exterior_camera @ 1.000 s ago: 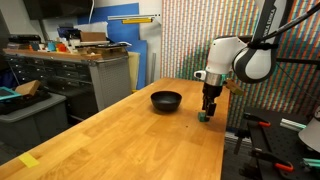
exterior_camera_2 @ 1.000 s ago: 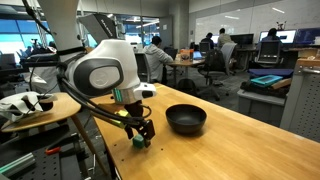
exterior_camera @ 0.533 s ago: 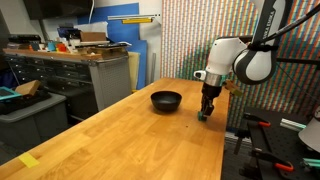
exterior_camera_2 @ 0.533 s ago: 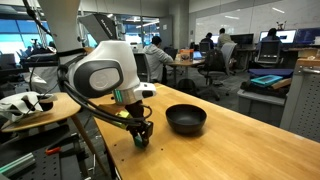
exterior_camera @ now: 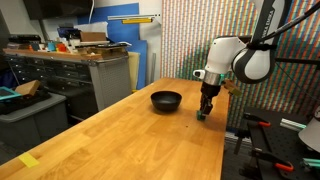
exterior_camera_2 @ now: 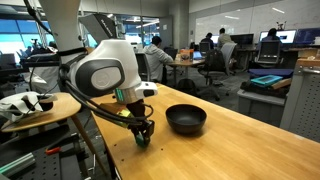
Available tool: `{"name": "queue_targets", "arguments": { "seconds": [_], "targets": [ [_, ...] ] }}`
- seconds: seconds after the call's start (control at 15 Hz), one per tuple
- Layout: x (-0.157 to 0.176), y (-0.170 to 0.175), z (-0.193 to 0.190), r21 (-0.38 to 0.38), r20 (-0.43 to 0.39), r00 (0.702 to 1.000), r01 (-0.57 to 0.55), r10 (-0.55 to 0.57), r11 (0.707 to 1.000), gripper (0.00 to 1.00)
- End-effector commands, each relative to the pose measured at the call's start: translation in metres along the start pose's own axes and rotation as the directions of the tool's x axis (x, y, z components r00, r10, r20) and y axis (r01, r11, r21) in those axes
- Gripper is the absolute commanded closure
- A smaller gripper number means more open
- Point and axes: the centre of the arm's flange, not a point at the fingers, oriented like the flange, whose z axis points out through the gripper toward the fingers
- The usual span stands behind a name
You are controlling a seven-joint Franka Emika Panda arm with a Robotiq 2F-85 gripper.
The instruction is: Put the green square into the black bowl.
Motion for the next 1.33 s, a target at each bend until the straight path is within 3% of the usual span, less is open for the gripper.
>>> {"name": "queue_targets", "arguments": {
  "seconds": [0.0, 0.47, 0.87, 1.27],
  "targets": [
    [0.001, -0.001, -0.033, -0.005, -0.016, 1.000, -0.017, 0.016, 1.000, 0.79],
    [0.030, -0.008, -0.067, -0.025, -0.004, 1.000, 0.006, -0.006, 1.000, 0.79],
    [0.062, 0.000, -0.112, -0.035, 0.034, 0.998, -0.049, 0.050, 0.998, 0.79],
    [0.130, 0.034, -0.158, -0.041, -0.021, 0.992, -0.129, 0.128, 0.991, 0.79]
  ]
}}
